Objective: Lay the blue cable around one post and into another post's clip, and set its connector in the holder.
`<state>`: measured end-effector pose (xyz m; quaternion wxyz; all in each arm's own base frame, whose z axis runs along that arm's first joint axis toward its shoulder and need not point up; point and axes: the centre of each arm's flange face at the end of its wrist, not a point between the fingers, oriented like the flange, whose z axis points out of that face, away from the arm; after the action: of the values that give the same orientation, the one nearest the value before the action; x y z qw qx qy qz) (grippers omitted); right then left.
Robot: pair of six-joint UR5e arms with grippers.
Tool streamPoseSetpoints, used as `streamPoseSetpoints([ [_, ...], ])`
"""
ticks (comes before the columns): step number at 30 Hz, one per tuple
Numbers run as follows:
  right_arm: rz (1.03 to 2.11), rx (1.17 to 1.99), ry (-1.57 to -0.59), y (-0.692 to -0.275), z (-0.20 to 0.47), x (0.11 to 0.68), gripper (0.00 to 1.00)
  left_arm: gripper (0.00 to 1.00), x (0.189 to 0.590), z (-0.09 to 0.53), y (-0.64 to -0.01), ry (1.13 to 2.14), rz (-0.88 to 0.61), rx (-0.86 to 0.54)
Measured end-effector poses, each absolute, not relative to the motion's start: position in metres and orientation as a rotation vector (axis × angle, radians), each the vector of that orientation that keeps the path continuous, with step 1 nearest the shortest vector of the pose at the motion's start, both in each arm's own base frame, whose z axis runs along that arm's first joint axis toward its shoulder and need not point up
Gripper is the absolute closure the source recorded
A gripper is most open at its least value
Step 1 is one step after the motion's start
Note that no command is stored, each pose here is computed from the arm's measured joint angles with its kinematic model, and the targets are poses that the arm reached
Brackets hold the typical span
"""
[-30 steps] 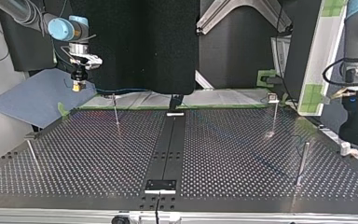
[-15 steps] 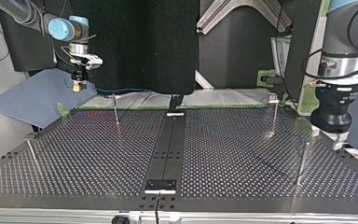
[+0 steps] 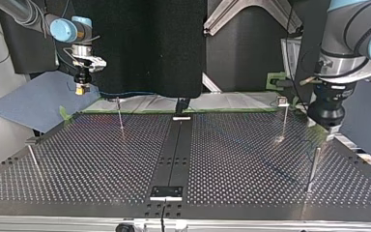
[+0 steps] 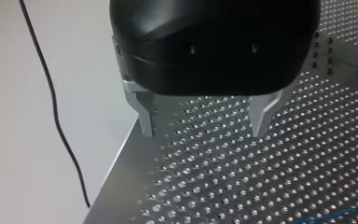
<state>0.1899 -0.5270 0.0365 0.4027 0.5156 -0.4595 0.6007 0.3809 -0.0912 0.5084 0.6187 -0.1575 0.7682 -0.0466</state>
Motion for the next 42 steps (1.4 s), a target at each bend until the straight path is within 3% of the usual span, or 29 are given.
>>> streamPoseSetpoints([
  [15, 1.519, 1.304, -1.160, -0.527, 0.037, 0.191, 1.00, 0.00, 0.366, 0.501, -0.088, 1.887, -0.073, -0.400],
  [42, 1.518, 1.306, -1.161, -0.526, 0.036, 0.191, 1.00, 0.00, 0.358, 0.501, -0.080, 1.895, 0.023, -0.456],
])
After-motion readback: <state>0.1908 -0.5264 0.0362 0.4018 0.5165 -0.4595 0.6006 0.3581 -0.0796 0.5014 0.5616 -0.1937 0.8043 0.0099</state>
